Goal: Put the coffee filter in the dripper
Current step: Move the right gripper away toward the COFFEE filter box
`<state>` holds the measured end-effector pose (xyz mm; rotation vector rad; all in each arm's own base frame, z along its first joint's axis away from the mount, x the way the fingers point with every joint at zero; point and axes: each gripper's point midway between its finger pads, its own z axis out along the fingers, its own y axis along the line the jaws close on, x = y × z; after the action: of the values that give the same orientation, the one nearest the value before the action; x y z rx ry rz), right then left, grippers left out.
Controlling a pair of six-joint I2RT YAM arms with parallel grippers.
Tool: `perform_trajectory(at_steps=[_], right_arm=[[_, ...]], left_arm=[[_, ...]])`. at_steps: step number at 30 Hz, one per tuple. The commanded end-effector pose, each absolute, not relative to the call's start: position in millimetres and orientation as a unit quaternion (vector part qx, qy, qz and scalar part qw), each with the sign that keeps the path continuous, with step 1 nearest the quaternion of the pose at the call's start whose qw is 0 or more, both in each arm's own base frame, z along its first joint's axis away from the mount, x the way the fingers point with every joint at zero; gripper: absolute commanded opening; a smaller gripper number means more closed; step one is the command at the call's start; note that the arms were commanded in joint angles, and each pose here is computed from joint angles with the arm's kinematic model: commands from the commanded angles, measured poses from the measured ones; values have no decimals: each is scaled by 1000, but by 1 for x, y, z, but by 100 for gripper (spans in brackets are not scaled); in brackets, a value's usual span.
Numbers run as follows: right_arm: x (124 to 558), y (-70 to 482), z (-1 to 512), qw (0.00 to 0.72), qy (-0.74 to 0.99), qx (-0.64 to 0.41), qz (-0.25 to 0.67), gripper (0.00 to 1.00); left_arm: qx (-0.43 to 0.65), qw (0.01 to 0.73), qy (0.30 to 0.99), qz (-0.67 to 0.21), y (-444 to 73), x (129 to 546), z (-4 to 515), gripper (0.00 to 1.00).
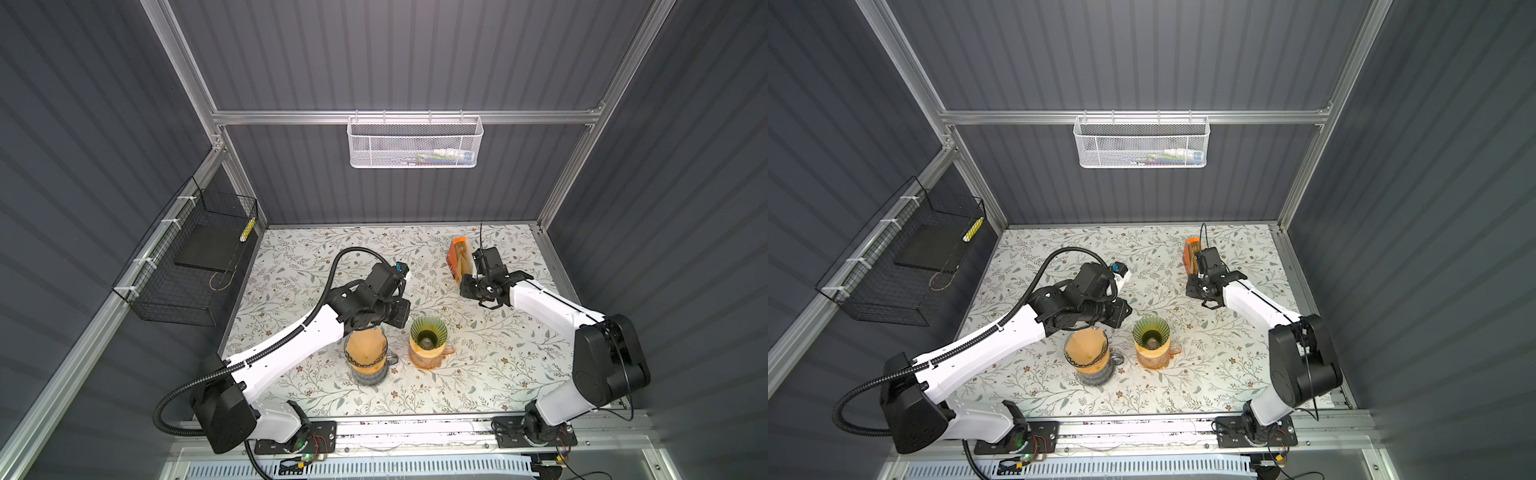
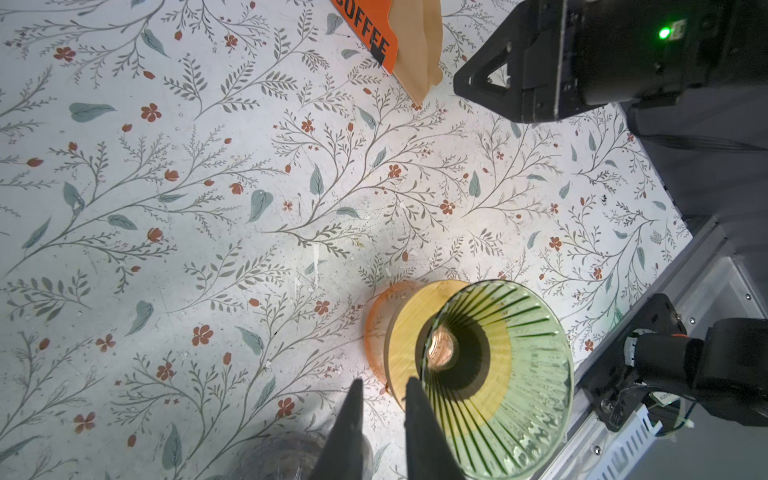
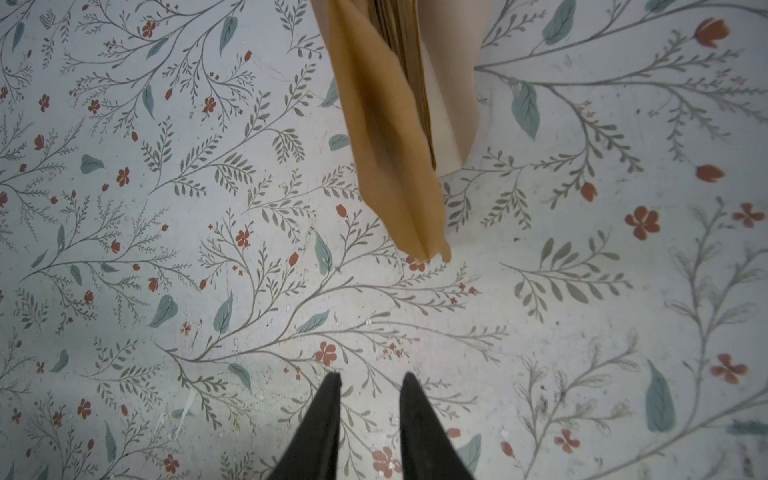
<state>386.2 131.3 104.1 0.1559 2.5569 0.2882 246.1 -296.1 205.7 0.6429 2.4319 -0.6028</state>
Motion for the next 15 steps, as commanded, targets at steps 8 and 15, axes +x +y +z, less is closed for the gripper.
perform_trajectory(at_steps=[8,15], right_arm=[[420,133,101,280,950,65,121,29],[430,132,93,275,952,66,115,28]], left_arm=[[217,315,894,-232,-292,255,228,20],[214,314,896,-231,-287,254,227,20]])
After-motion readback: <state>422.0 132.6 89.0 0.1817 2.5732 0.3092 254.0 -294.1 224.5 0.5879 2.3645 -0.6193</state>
